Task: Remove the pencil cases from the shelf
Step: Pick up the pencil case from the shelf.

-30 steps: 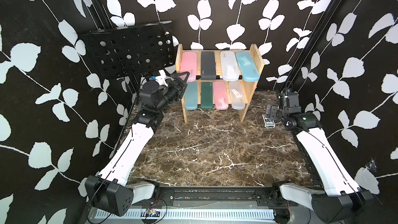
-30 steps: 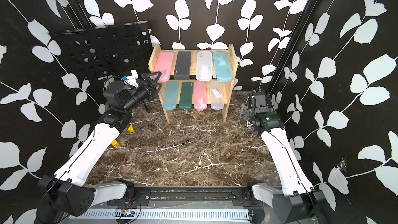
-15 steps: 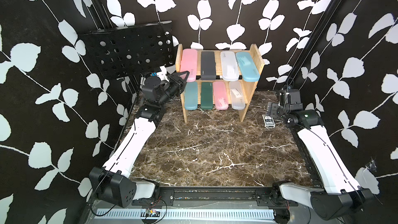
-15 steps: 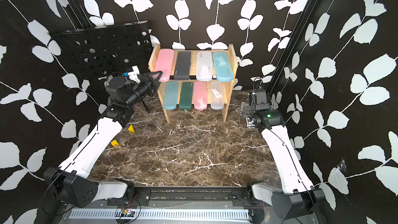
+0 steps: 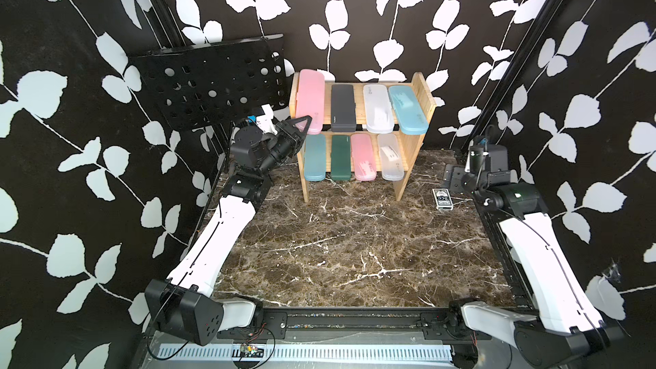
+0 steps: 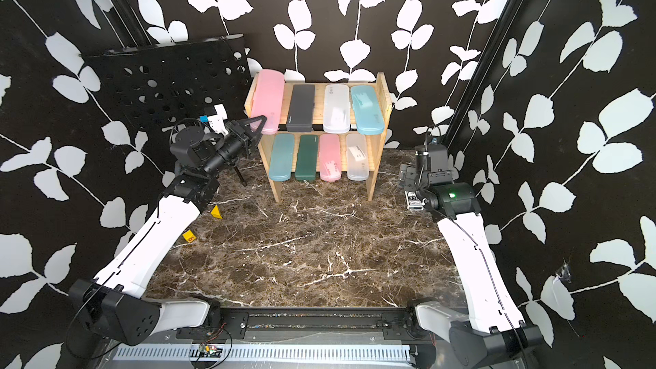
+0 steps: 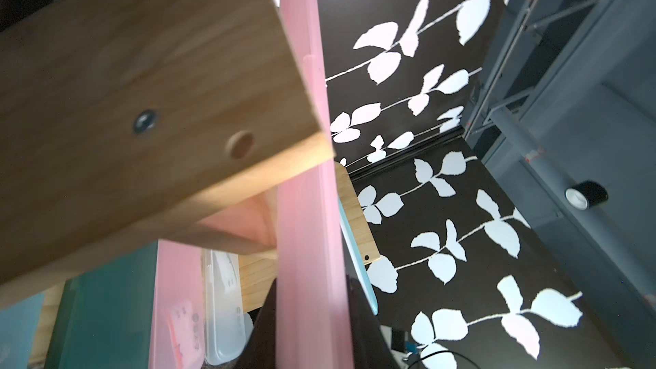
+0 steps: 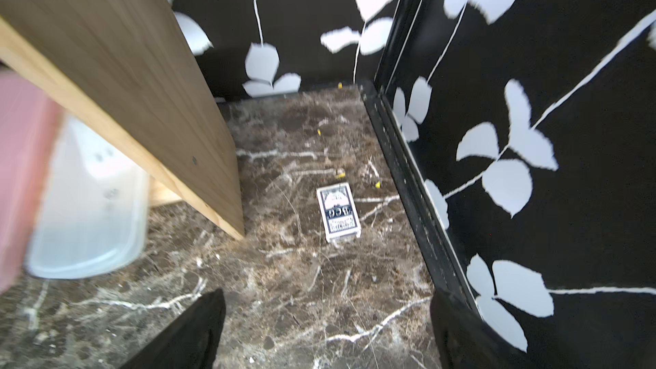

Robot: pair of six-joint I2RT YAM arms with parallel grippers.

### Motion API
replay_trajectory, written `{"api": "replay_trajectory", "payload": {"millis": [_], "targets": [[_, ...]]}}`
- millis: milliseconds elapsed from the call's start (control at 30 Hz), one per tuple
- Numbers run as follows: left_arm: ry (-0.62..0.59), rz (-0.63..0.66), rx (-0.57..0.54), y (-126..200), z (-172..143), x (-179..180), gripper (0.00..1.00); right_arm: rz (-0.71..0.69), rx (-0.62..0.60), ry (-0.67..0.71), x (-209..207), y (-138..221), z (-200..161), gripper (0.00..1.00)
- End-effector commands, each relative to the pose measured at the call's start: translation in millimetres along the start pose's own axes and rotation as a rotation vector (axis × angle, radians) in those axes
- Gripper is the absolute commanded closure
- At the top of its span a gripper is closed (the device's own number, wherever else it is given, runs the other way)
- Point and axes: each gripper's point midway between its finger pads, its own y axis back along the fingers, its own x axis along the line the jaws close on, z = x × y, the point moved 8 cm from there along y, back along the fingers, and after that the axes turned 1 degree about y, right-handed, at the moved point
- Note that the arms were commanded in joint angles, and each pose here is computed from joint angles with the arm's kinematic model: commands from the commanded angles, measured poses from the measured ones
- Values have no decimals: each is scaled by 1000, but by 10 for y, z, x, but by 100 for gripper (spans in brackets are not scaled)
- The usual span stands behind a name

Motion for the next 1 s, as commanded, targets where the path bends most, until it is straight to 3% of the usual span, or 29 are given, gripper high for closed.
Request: {"api": "replay_trajectory", "payload": {"millis": [0, 133, 200, 367, 467, 733, 967], "targets": [[-309, -236, -39, 181, 109, -657, 100, 61, -168, -36, -39, 496, 328, 6], [-559, -352, -85, 374, 103, -961, 100, 183, -271, -63, 63, 878, 559, 6], [-696, -401, -119, 507, 48, -1059, 100, 311, -317, -84, 229, 1065, 665, 6], [-999, -307, -201, 766, -240, -991, 100, 746, -388, -171, 939, 1433, 865, 3], [-1122, -236, -250, 880, -386, -925, 100, 963, -409, -178, 1508, 1633, 937, 1], [-1208, -176, -283, 1078, -461, -922, 100, 1261, -390, -146, 2596, 1997, 1121, 1], [-1222, -160, -285, 1151, -472, -905, 100, 1367, -383, -165, 2998, 2068, 1150, 1]]}}
